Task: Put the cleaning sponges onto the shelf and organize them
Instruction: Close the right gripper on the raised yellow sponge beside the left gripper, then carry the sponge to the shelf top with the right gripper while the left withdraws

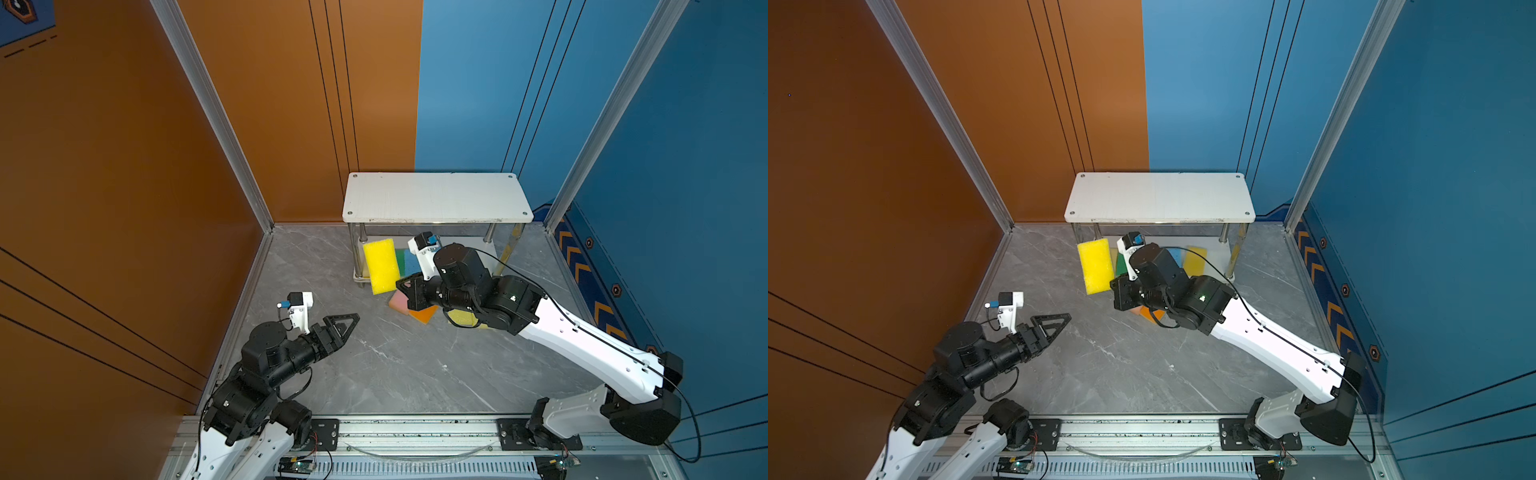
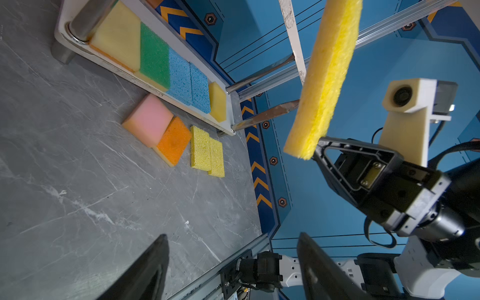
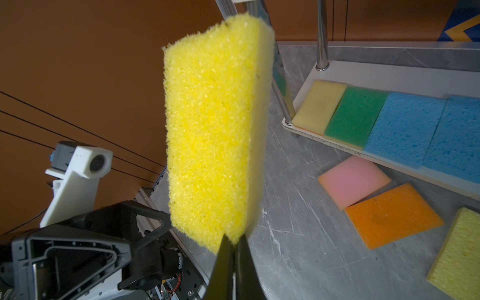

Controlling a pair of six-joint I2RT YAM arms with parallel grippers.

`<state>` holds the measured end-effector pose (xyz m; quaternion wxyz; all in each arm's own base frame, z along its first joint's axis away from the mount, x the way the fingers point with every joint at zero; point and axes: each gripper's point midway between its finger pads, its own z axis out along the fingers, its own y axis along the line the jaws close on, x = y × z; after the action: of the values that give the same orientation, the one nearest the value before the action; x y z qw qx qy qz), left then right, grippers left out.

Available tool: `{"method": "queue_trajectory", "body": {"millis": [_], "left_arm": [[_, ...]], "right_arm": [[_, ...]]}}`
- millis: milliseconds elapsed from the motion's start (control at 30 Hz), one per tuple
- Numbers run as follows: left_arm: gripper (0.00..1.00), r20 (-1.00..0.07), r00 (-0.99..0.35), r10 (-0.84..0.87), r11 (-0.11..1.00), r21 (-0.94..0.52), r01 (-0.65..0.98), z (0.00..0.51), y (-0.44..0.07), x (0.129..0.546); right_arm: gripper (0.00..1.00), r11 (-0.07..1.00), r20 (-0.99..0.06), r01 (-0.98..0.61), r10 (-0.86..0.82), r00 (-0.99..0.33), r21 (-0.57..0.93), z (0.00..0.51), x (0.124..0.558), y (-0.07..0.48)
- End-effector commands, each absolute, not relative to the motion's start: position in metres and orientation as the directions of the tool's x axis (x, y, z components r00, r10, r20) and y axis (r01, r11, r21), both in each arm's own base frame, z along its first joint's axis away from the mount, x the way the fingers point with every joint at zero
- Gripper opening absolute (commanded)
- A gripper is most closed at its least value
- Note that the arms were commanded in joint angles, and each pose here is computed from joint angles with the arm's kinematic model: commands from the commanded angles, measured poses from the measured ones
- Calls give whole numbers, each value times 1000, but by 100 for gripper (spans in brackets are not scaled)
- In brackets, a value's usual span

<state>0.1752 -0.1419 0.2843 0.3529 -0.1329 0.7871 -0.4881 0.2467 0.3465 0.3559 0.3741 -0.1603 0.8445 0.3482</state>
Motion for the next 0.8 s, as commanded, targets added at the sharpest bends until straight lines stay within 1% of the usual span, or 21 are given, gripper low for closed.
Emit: {"method": "queue_trajectory", "body": {"millis": [0,133,233,500,667,767], "left_arm": [[78,-444,-726,-525,528,-839,132,274,-140,172],[79,-444,-740,-505,544,-830,126,265,-141,172],[80,-447,-750,-488,562,-818,122,260,-140,171],[81,-429,-777,-461,575,-811,107,247,-140,167],[81,-411,-789,-458,570,-816,94,241,-139,164],[81,-399,-795,-457,566,-820,86,238,-138,163]], "right_arm": [[0,701,-781,-516,94,-617,492,398,270,346],[0,679,-788,-518,147,-598,519,426,297,360],[0,670,-785,-514,171,-595,535,436,318,375],[0,659,-750,-476,210,-627,582,427,382,408],[0,648,-726,-452,235,-646,613,420,404,417],[0,655,-712,-434,234,-661,619,406,414,422]]}}
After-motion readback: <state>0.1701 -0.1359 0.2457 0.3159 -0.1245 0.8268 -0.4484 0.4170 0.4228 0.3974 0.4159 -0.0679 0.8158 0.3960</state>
